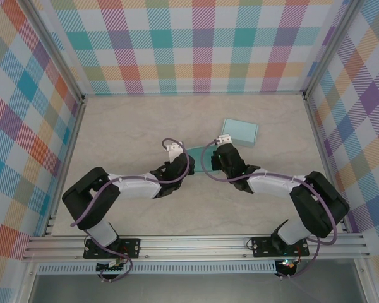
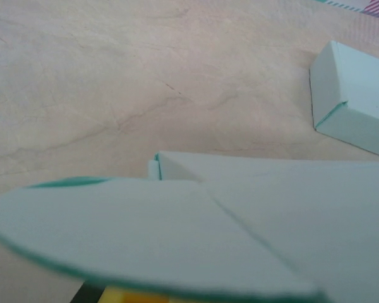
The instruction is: Fold the paper box
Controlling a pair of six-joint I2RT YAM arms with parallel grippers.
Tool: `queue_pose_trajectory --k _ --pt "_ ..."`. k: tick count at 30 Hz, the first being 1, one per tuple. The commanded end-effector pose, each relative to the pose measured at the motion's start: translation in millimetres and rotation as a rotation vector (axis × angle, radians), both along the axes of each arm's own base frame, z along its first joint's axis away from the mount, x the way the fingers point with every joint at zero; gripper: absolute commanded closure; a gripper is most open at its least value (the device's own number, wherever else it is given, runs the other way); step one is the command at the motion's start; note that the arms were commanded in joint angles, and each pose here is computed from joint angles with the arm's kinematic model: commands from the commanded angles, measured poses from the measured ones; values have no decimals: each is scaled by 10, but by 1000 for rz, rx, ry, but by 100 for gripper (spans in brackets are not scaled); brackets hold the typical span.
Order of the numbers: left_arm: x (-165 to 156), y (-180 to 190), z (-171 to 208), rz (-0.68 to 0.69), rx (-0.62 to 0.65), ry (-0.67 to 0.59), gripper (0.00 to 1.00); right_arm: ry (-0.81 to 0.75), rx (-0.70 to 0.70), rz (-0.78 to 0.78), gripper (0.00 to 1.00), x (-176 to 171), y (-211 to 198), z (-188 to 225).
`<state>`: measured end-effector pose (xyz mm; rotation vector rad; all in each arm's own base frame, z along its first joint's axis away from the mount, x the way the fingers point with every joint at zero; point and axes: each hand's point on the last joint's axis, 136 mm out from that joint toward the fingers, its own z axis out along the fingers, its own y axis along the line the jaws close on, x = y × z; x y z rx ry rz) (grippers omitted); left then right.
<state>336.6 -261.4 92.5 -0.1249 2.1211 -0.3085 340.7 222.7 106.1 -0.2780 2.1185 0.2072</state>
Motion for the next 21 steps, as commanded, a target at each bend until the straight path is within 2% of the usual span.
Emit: queue_pose_trajectory --k 1,9,21 --pt "-259 14 -356 -70 61 90 100 99 22 75 92 -310 139 -285" --pt "-308 107 -375 -50 92 68 100 120 52 13 93 -435 35 -447" --pt "-338 -3 -395 -78 127 66 100 111 234 5 92 -309 300 16"
